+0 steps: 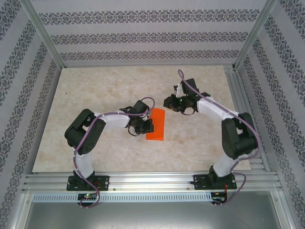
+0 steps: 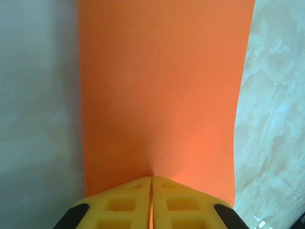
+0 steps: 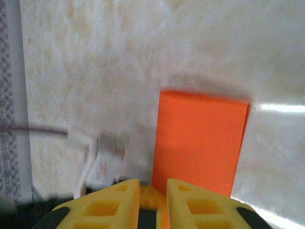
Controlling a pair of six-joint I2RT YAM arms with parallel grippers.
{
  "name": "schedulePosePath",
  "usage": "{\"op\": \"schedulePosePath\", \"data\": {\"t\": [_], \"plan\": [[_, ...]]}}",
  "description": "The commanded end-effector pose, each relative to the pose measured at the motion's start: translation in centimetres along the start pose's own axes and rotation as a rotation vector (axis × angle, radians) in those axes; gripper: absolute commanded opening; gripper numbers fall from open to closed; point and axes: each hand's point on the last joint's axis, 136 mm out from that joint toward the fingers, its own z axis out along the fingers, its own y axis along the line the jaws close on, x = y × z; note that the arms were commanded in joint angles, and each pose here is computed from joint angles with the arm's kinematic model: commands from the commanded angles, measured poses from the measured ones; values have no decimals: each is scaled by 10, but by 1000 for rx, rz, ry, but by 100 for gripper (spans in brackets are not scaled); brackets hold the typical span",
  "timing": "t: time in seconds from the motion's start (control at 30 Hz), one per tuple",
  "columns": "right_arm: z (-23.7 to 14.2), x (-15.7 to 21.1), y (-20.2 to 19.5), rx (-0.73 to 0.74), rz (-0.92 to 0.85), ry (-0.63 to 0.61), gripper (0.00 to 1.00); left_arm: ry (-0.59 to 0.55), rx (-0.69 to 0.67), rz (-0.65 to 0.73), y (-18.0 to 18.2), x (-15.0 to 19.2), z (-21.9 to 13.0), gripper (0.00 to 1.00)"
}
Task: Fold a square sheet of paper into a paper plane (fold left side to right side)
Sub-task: Hold the square sheet of paper at the center of the table.
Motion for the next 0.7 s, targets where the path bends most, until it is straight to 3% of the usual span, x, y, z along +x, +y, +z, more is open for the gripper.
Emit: {"op": "schedulePosePath", "data": {"t": [0.0,0.2,0.67], "plan": [[22,60,2,-36,23,119,19,31,-101,-64,35,13,14,11],[43,107,-10,-3,77,154,15,19,-106,-88,36,13,13,11],[56,137,-66,223,78,239,14,6,-94,-67,20,2,3,12]]}}
